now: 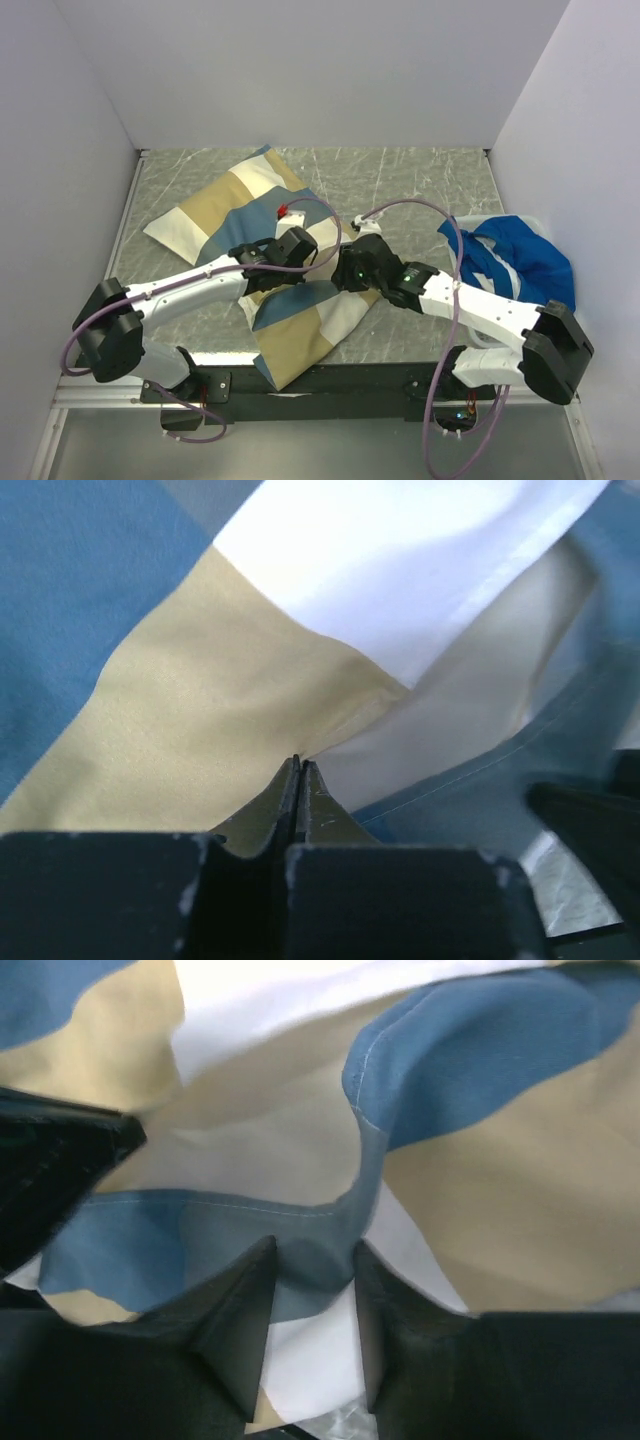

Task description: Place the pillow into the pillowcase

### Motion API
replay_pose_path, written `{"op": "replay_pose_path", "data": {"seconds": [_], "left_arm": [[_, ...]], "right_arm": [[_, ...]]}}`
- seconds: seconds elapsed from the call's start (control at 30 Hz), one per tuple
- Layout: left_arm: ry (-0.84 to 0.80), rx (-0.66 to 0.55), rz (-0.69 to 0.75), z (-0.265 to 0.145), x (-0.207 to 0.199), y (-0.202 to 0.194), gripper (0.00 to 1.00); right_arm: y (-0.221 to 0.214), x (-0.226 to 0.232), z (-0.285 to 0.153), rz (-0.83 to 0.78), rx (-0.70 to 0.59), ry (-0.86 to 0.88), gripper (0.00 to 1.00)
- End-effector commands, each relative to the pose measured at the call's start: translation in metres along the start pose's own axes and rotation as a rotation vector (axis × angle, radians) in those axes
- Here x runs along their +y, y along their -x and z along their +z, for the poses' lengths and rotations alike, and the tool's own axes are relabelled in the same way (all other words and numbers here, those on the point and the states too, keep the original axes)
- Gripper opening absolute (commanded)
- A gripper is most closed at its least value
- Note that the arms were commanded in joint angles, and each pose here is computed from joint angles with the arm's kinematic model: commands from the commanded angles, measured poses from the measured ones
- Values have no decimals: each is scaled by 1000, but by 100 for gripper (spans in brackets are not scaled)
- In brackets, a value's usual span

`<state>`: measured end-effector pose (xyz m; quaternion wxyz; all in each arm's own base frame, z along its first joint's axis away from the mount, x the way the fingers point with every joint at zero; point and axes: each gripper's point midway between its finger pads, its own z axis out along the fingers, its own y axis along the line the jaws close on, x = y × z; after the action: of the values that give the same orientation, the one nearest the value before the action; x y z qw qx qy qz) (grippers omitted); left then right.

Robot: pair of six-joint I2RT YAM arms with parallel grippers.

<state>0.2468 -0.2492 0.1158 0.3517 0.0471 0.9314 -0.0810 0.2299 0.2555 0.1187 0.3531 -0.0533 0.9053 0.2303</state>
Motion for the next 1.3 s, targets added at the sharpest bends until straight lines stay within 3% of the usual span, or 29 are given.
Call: {"op": "replay_pose_path", "data": {"seconds": [0.0, 0.07, 0.23, 0.4, 0.47, 0.5, 0.57, 0.6, 0.7, 0.77, 0.83, 0.87, 0.93, 1.07, 1.27], "left_arm": [[-58, -91, -23, -20, -13, 37, 1], [-94, -95, -35, -28, -18, 42, 1], [-293, -147, -97, -70, -53, 79, 1], [-446, -251, -155, -126, -72, 124, 1], [-487, -296, -169, -147, -76, 141, 1], [-508, -305, -171, -155, -78, 147, 1], [-553, -337, -172, -174, -85, 163, 1], [-569, -346, -171, -180, -87, 168, 1], [-603, -392, -171, -203, -90, 187, 1], [-589, -409, -177, -203, -87, 195, 1], [-588, -374, -167, -187, -89, 188, 1], [-602, -367, -177, -181, -89, 189, 1], [-587, -317, -171, -154, -90, 176, 1], [-570, -265, -193, -113, -87, 171, 1], [-559, -203, -201, -78, -88, 165, 1]], "right_arm": [[14, 27, 4, 30, -19, 87, 32], [24, 35, 4, 37, -26, 115, 17], [57, 77, 15, 133, -15, 301, 0], [113, 85, 49, 261, -31, 380, 0], [135, 80, 58, 262, -42, 316, 0], [174, 97, 56, 228, -98, 334, 0], [200, 106, 50, 222, -100, 304, 0], [246, 127, 33, 203, -192, 338, 0], [303, 149, 9, 187, -269, 343, 0], [308, 154, 11, 179, -250, 334, 0], [288, 147, 43, 163, -204, 299, 0], [251, 128, 75, 166, -125, 246, 0], [235, 120, 92, 183, -128, 269, 0], [161, 80, 144, 184, 30, 176, 0], [130, 60, 149, 152, 50, 149, 2]]}}
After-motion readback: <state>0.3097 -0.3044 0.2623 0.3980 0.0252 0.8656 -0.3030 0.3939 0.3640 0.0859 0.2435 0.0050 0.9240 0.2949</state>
